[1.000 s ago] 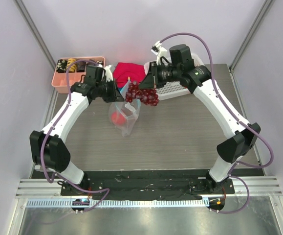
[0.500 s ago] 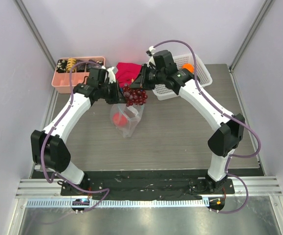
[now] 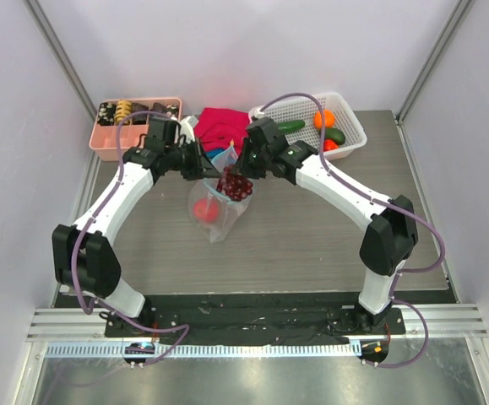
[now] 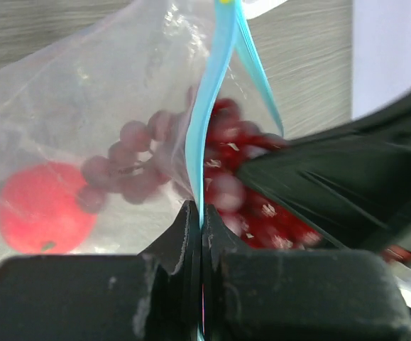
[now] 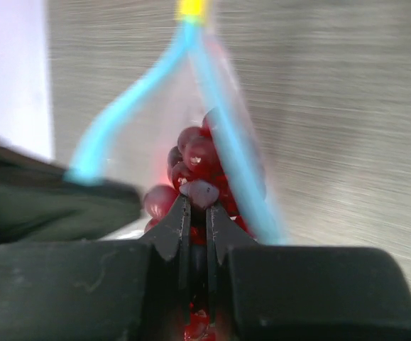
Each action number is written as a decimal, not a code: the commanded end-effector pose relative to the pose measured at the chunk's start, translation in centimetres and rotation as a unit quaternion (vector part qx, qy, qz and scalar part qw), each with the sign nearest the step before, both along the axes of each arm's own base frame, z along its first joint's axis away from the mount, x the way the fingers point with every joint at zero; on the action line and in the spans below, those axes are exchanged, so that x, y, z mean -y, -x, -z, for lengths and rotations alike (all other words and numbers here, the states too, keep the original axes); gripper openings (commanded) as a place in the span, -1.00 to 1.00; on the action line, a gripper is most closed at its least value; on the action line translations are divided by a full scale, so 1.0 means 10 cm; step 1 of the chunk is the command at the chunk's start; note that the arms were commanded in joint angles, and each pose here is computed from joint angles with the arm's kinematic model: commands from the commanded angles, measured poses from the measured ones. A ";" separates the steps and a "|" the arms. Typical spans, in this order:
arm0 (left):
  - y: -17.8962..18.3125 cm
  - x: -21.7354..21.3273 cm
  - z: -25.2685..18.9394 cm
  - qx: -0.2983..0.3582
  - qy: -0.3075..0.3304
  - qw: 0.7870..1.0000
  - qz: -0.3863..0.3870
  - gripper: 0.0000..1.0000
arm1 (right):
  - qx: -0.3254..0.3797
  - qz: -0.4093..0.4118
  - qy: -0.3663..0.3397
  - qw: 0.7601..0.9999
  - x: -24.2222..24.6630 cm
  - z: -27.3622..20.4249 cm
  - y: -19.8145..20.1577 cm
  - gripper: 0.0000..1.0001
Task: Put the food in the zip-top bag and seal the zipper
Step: Place the fake fruit in the zipper food storage bag, then adjust the zipper food storage bag at the center of the board.
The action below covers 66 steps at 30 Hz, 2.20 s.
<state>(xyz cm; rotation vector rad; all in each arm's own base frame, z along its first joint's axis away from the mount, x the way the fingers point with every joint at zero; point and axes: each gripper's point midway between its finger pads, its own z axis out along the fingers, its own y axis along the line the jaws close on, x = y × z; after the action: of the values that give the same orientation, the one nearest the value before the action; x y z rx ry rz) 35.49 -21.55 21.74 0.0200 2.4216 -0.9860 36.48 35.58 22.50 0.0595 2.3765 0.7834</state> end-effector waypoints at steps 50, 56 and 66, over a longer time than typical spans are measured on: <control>0.23 -0.63 -0.23 0.095 -0.170 0.980 0.031 -0.17 | 0.135 -0.284 -0.041 0.948 -0.03 -0.20 0.46 -0.98; 0.27 -0.62 -0.40 0.104 -0.164 0.981 0.032 -1.00 | 0.141 -0.313 -0.058 0.937 -0.16 -0.28 0.41 -0.97; 0.29 -0.60 -0.32 0.076 -0.142 0.987 -0.001 -1.00 | 0.110 -0.256 -0.094 0.956 0.52 -0.33 -0.41 0.87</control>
<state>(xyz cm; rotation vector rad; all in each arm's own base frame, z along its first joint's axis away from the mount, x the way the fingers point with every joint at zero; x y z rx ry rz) 32.15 -15.46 24.36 0.2445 2.4214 -0.5912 37.26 33.90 22.94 -0.6101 2.1893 1.1434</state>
